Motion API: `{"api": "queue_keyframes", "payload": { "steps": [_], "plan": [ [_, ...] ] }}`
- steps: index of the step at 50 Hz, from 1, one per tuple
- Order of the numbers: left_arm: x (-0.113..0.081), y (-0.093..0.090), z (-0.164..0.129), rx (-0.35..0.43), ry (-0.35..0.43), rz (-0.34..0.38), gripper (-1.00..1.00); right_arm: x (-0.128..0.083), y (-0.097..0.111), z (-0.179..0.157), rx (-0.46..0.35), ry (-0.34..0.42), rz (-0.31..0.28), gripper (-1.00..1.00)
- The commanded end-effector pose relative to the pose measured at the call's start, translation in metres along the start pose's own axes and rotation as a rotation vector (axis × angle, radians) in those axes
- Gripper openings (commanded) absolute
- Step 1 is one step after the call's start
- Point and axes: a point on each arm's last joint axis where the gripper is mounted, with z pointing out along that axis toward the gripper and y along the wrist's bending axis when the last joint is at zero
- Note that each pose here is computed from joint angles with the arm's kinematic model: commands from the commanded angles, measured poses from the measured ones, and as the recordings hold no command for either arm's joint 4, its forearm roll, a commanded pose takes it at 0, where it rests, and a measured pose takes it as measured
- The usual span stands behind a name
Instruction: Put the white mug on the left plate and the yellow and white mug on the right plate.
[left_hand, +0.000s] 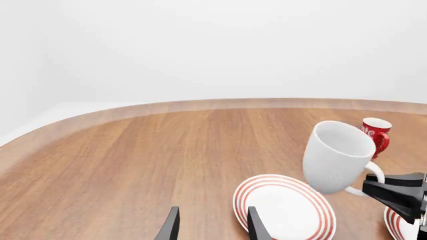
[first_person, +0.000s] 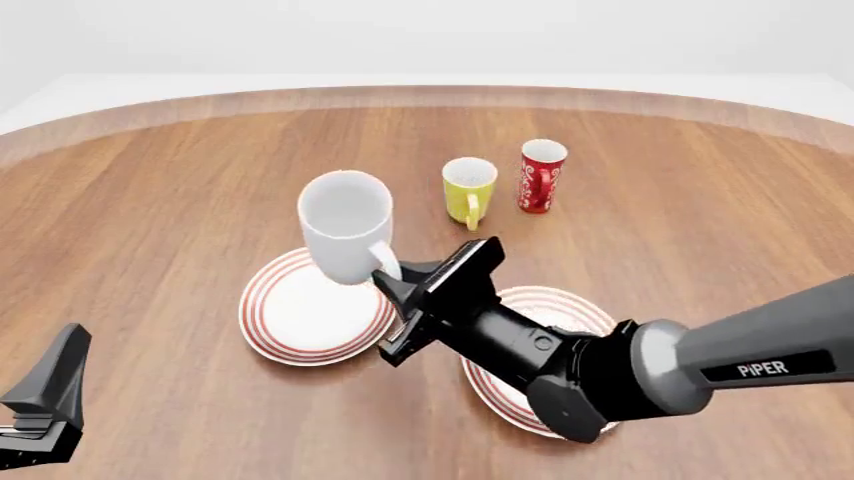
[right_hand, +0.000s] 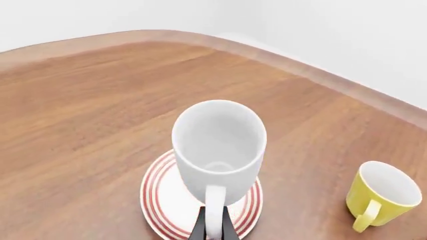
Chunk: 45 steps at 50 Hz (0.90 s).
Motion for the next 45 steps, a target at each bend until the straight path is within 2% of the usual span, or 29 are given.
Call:
{"api": "queue_keyframes", "payload": {
  "steps": [1,19,45],
  "plan": [
    [0.000,0.000,0.000,0.000,0.000,0.000,1.00,0.002,0.014,0.011,-0.040,0.007,0.005,-1.00],
    [0.000,0.000,0.000,0.000,0.000,0.000,1.00,0.008,0.023,0.029,-0.062,0.028,0.012,-1.00],
    [0.000,0.000,0.000,0.000,0.000,0.000,1.00,0.031,0.019,0.051,-0.047,0.083,0.028,-1.00]
  ]
}}
